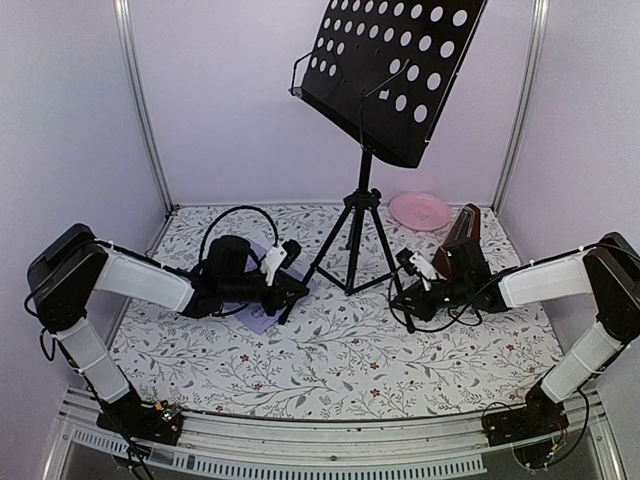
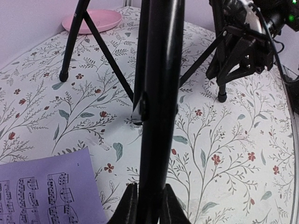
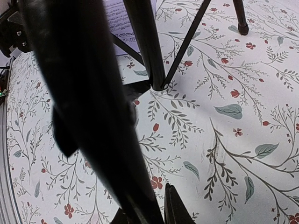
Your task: Set up the instrument practice props
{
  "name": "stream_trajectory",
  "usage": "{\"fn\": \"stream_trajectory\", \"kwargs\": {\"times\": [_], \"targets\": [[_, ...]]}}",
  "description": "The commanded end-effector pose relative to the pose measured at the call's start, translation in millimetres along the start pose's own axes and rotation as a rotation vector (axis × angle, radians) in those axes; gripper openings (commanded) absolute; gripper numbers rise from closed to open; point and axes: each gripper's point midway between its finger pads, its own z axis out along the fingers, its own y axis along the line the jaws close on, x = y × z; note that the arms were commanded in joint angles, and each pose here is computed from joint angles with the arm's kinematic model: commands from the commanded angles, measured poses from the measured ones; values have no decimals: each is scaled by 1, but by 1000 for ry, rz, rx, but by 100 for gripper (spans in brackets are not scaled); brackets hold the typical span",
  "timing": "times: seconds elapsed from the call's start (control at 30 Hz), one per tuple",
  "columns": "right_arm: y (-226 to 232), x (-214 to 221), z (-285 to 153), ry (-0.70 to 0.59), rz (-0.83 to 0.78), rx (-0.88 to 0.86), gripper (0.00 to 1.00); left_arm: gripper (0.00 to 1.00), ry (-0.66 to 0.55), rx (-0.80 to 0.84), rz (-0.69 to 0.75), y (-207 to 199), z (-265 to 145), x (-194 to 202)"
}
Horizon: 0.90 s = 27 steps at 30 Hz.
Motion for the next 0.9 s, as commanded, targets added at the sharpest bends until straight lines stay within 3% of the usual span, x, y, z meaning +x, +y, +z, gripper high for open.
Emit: {"fn": "stream_trajectory", "kwargs": {"times": [0.0,0.4,0.87], "targets": [[-34,58,-9,198,438,170,0,0,221,-112,-240,26,-18,81],[-26,108,-16,321,583,219,0,0,241,-124,-272,21,-28,103],[-68,71,-5,320,505,396,9,0,228,-77,-286,5,-18,107]]}}
